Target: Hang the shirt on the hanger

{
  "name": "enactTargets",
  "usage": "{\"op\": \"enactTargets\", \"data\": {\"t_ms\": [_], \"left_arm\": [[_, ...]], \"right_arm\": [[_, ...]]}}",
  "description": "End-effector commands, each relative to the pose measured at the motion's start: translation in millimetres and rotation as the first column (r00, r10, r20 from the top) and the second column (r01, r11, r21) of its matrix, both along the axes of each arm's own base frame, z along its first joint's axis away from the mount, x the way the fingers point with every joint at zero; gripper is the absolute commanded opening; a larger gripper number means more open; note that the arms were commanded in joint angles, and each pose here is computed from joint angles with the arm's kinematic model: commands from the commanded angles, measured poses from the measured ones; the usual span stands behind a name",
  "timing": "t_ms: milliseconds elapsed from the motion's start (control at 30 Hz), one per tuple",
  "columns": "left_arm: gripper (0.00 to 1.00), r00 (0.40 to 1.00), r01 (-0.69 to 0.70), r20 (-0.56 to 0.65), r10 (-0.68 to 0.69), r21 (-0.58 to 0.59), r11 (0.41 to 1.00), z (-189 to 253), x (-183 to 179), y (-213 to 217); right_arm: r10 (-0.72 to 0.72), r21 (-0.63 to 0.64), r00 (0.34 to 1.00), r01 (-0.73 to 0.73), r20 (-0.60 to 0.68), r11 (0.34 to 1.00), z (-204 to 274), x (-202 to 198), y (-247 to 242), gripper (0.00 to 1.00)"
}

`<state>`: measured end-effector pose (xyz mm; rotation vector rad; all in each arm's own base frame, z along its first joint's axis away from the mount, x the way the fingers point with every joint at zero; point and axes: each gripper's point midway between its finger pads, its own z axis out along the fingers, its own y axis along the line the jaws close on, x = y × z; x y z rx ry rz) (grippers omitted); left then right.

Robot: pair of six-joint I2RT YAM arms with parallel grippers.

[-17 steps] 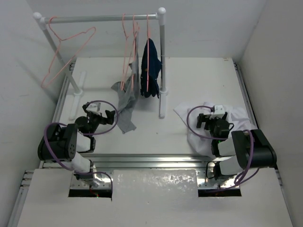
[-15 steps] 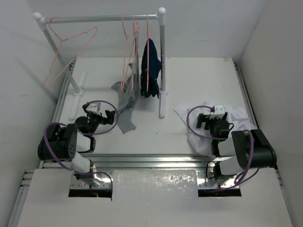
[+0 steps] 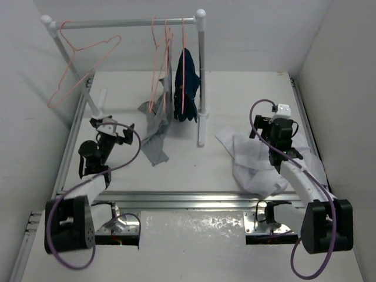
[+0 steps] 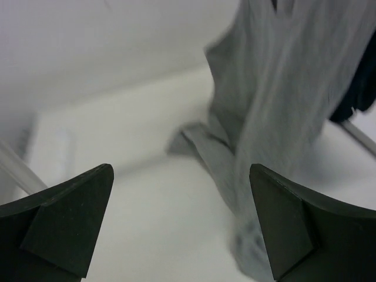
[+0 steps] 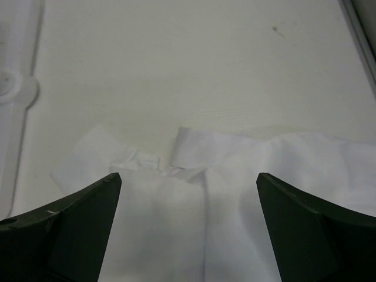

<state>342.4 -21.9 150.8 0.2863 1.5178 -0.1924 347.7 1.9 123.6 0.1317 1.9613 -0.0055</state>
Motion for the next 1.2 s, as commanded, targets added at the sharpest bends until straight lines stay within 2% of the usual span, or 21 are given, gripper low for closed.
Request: {"op": "enactTargets", "data": {"t_ms": [0, 100, 167, 200, 267, 333, 367, 400, 433, 533, 567, 600, 633, 700, 733, 800, 833, 900, 933, 1067, 1167], "left_arm": [[0.99, 0.999, -0.032, -0.016, 0.036, 0.192, 0.981, 15, 2, 17], [0.97, 0.996, -0.042, -0.070, 0.062, 0.251, 0.967, 0, -7, 23], [0.98, 0.990, -0.025, -0.129, 0.061, 0.262, 0.965, -15, -18, 22], [0.98, 0.980, -0.003, -0.192, 0.054, 0.258, 0.966, -25, -24, 20], [0.97, 0.973, 0.002, -0.223, 0.060, 0.265, 0.964, -20, -24, 22], [0.97, 0.955, -0.021, -0.279, 0.098, 0.267, 0.964, -25, -29, 28], [0.97, 0.955, -0.044, -0.270, 0.121, 0.276, 0.960, -16, -28, 32], [0.97, 0.948, -0.041, -0.295, 0.123, 0.271, 0.962, -18, -31, 32], [0.97, 0.948, -0.043, -0.294, 0.124, 0.266, 0.963, -14, -32, 32], [0.97, 0.943, -0.013, -0.321, 0.091, 0.237, 0.971, -9, -36, 25], [0.97, 0.944, 0.011, -0.325, 0.063, 0.219, 0.976, -7, -37, 20], [0.97, 0.930, 0.035, -0.365, 0.043, 0.203, 0.978, -12, -42, 16], [0.96, 0.928, 0.053, -0.371, 0.025, 0.200, 0.978, -11, -43, 13], [0.96, 0.922, 0.098, -0.386, -0.019, 0.185, 0.978, -10, -47, 6], [0.96, 0.923, 0.112, -0.384, -0.031, 0.192, 0.975, -9, -47, 4], [0.96, 0.921, 0.150, -0.383, -0.066, 0.193, 0.970, -7, -50, -1], [0.96, 0.922, 0.166, -0.379, -0.079, 0.203, 0.965, -5, -50, -2], [0.95, 0.910, 0.223, -0.393, -0.134, 0.191, 0.956, -5, -55, -11], [0.94, 0.904, 0.265, -0.391, -0.175, 0.191, 0.945, -1, -57, -17], [0.93, 0.881, 0.368, -0.379, -0.282, 0.174, 0.913, 13, -63, -33], [0.93, 0.863, 0.434, -0.359, -0.354, 0.171, 0.884, 24, -67, -43]], "right_arm": [[-0.230, -0.090, 0.929, 0.213, -0.289, 0.973, -43, -48, -36, 0.99], [-0.216, -0.091, 0.908, 0.196, -0.359, 0.976, -60, -48, -35, 0.99], [-0.114, -0.049, 0.893, 0.102, -0.434, 0.994, -72, -44, -18, 0.99], [-0.083, -0.039, 0.851, 0.073, -0.518, 0.997, -93, -48, -13, 0.99], [-0.003, 0.026, 0.803, 0.024, -0.596, 0.999, -103, -50, 3, 0.97], [0.025, 0.061, 0.778, 0.017, -0.628, 0.998, -120, -58, 10, 0.95], [0.059, 0.103, 0.807, 0.002, -0.587, 0.995, -119, -50, 18, 0.91], [0.070, 0.127, 0.805, 0.007, -0.589, 0.992, -126, -57, 22, 0.88], [0.078, 0.139, 0.816, 0.003, -0.572, 0.990, -127, -53, 24, 0.74], [0.210, 0.282, 0.772, -0.042, -0.600, 0.958, -131, -54, 52, 0.38], [0.264, 0.336, 0.761, -0.064, -0.593, 0.940, -129, -55, 63, 0.16], [0.370, 0.431, 0.737, -0.118, -0.566, 0.894, -125, -59, 86, 0.07], [0.418, 0.468, 0.734, -0.154, -0.535, 0.870, -120, -60, 98, 0.02], [0.508, 0.491, 0.732, -0.271, -0.454, 0.828, -112, -68, 127, 0.00], [0.541, 0.465, 0.772, -0.364, -0.333, 0.807, -88, -57, 140, 0.00], [0.610, 0.437, 0.754, -0.476, -0.243, 0.763, -79, -76, 164, 0.00], [0.638, 0.387, 0.764, -0.561, -0.097, 0.732, -46, -70, 174, 0.00], [0.689, 0.336, 0.725, -0.648, -0.001, 0.683, -34, -88, 190, 0.00], [0.716, 0.285, 0.690, -0.712, 0.110, 0.642, -5, -94, 201, 0.00], [0.780, 0.178, 0.570, -0.822, 0.259, 0.541, 40, -115, 220, 0.00], [0.826, 0.112, 0.468, -0.882, 0.313, 0.457, 69, -129, 241, 0.00]]}}
